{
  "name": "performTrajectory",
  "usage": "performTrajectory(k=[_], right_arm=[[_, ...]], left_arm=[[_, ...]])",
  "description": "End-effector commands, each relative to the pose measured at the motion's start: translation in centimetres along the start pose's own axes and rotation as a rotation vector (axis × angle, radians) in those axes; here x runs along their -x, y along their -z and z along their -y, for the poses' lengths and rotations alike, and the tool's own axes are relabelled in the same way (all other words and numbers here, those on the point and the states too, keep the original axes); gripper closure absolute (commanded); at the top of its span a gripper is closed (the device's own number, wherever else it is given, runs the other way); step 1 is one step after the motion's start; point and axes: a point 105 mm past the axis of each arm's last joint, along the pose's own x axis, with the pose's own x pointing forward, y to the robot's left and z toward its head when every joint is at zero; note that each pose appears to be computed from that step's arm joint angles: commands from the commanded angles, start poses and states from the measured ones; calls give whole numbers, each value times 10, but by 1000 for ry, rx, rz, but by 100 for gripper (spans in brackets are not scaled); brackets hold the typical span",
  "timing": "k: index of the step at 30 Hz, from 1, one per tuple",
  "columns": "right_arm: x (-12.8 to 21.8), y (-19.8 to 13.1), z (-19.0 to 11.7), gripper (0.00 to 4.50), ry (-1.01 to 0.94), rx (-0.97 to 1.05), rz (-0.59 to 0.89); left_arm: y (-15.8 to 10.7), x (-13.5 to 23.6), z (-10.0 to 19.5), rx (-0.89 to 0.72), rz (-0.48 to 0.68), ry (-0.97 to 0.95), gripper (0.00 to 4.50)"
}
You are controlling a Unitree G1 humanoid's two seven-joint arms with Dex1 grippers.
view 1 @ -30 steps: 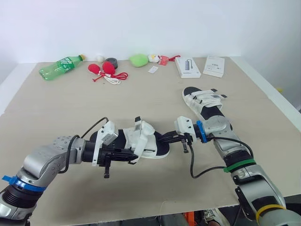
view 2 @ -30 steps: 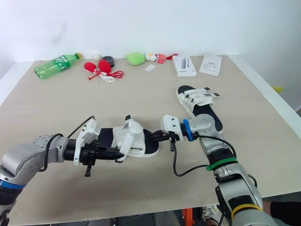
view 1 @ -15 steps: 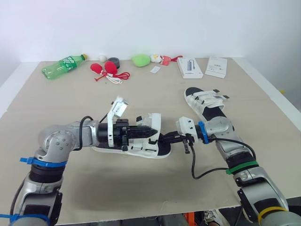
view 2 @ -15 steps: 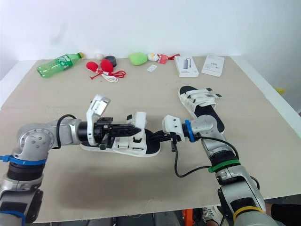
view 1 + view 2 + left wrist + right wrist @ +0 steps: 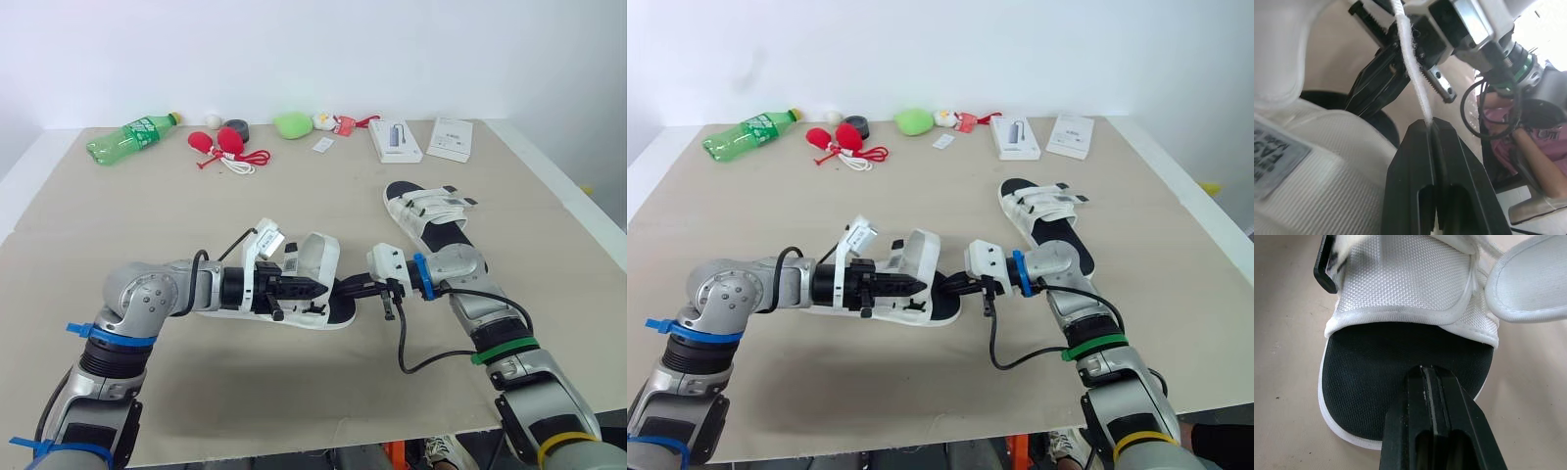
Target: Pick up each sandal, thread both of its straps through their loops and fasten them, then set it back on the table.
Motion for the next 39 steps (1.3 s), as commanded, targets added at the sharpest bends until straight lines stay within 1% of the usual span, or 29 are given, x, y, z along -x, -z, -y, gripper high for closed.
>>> performTrajectory(k=[1,7,10,14,17,21,23,25,28,32,39], right_arm=[[0,23,-12,450,-32,-69,-83],[0,24,-12,450,-35,-68,-87],[0,24,-11,450,-37,-66,-88],[-1,24,-11,450,-41,-64,-86],[-2,24,-11,450,-47,-62,-85],[-3,23,-11,450,-50,-61,-84],[-3,24,-11,450,-52,-59,-85],[-3,24,-11,450,-52,-59,-85],[-2,24,-11,450,-52,-60,-86],[-2,25,-12,450,-51,-61,-87],[-1,26,-12,450,-47,-61,-90]], left_arm=[[0,0,5,-25,-21,18,444],[-2,4,12,4,-23,58,444],[1,5,14,10,-54,56,444],[6,8,0,5,-67,-21,444],[6,9,-10,-46,-63,-85,444],[3,7,-16,-86,-42,-116,444],[1,7,-17,-106,-28,-111,444],[1,6,-10,-107,-21,-71,444],[7,6,-1,-136,-52,-25,444],[11,7,8,-144,-65,31,444],[25,6,0,-157,-129,3,444]])
